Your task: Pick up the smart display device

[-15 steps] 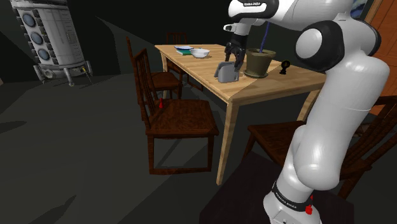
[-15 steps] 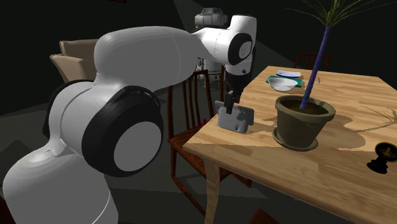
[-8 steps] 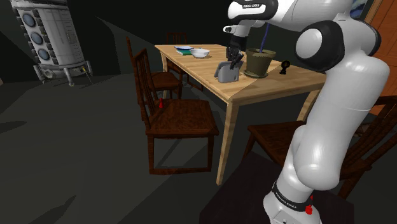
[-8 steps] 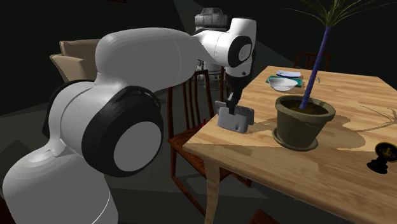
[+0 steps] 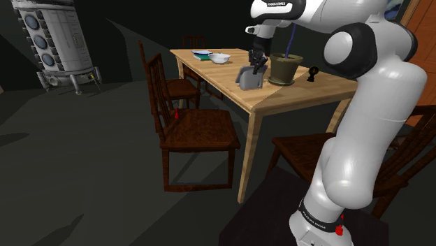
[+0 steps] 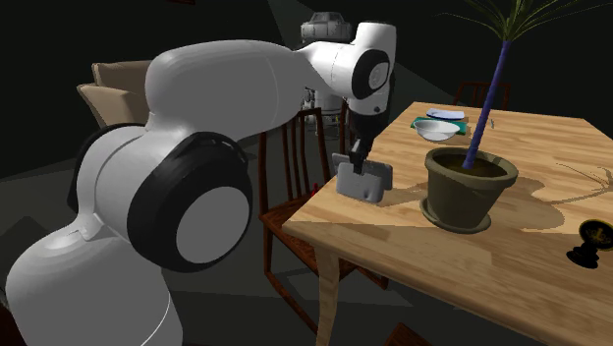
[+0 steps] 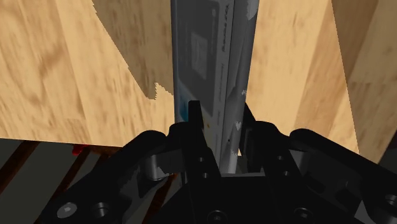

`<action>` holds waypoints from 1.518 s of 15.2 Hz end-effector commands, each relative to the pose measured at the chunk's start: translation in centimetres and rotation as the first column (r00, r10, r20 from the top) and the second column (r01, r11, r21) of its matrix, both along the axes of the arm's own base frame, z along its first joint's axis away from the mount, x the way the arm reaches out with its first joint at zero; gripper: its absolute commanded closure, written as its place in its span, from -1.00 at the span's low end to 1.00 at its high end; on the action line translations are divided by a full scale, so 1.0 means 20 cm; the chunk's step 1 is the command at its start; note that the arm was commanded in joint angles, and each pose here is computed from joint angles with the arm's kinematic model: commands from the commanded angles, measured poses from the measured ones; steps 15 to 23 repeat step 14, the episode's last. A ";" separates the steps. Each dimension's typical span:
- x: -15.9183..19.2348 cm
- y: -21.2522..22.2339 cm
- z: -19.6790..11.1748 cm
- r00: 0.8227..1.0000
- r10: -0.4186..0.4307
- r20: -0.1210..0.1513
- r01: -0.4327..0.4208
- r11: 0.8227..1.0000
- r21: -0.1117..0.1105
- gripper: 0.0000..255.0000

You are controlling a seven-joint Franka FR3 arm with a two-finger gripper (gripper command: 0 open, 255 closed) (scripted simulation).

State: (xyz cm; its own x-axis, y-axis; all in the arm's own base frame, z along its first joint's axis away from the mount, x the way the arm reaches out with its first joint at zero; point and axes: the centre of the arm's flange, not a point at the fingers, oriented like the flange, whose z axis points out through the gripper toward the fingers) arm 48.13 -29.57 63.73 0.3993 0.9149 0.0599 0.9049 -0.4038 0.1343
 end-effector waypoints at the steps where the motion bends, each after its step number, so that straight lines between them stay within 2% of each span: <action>1: 0.00 0.00 0.05 1.000 0.000 0.000 0.000 1.000 0.000 1.00; 12: 0.00 0.00 0.34 1.000 0.000 0.000 0.000 1.000 0.000 1.00; 23: 0.00 0.00 0.35 1.000 0.000 0.000 0.000 1.000 0.000 1.00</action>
